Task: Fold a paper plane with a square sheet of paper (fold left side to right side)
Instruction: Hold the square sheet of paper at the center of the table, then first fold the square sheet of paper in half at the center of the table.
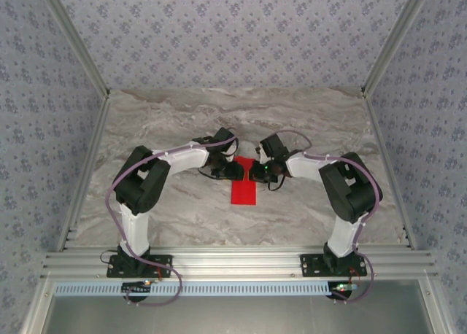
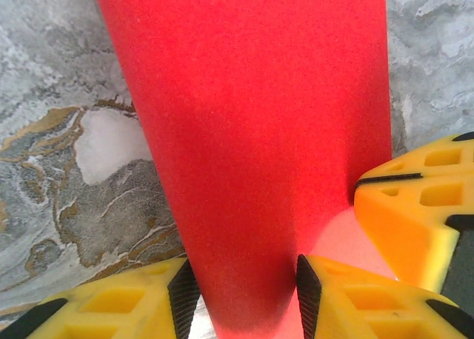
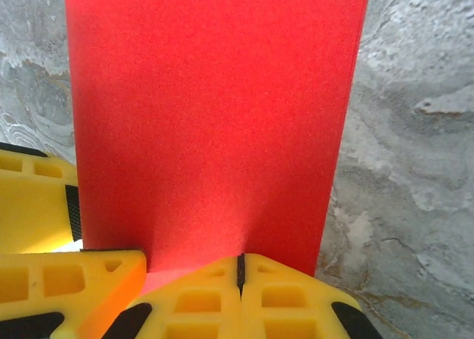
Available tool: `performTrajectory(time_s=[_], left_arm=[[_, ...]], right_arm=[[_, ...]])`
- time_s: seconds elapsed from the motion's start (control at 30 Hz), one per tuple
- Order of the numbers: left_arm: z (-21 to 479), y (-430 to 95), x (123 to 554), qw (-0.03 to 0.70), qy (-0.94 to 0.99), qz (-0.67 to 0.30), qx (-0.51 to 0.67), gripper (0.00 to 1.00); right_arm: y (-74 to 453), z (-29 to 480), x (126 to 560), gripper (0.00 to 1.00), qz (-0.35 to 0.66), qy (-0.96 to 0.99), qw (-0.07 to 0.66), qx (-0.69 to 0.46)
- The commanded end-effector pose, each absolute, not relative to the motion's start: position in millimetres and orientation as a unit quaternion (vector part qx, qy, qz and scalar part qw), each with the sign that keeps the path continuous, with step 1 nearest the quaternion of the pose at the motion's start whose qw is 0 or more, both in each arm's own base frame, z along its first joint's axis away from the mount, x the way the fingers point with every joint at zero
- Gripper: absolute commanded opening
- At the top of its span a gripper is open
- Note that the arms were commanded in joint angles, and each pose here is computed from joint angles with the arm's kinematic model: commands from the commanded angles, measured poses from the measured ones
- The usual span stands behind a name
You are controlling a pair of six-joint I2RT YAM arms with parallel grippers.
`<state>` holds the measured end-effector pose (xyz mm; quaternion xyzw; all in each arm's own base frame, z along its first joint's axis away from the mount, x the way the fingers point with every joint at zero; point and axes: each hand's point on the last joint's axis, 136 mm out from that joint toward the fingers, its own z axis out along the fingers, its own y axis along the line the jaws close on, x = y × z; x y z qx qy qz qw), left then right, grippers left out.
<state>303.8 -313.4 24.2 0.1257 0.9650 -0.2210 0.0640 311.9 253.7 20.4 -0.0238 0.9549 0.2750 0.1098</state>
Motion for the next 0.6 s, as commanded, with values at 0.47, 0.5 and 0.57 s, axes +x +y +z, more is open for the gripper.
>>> performTrajectory(time_s=[0.47,0.5,0.57], left_arm=[[85,-295,317,0.124,0.953,-0.26,0.099,0.54],[89,-298,316,0.124,0.949,-0.271,0.101,0.53],[94,-308,311,0.116,0.94,-0.304,0.106,0.43]], right_arm=[[232,-19,281,0.0,0.207,0.978,0.031,-0.024],[232,-19,281,0.0,0.207,0.978,0.031,-0.024],[232,-18,281,0.0,0.207,0.977,0.031,-0.024]])
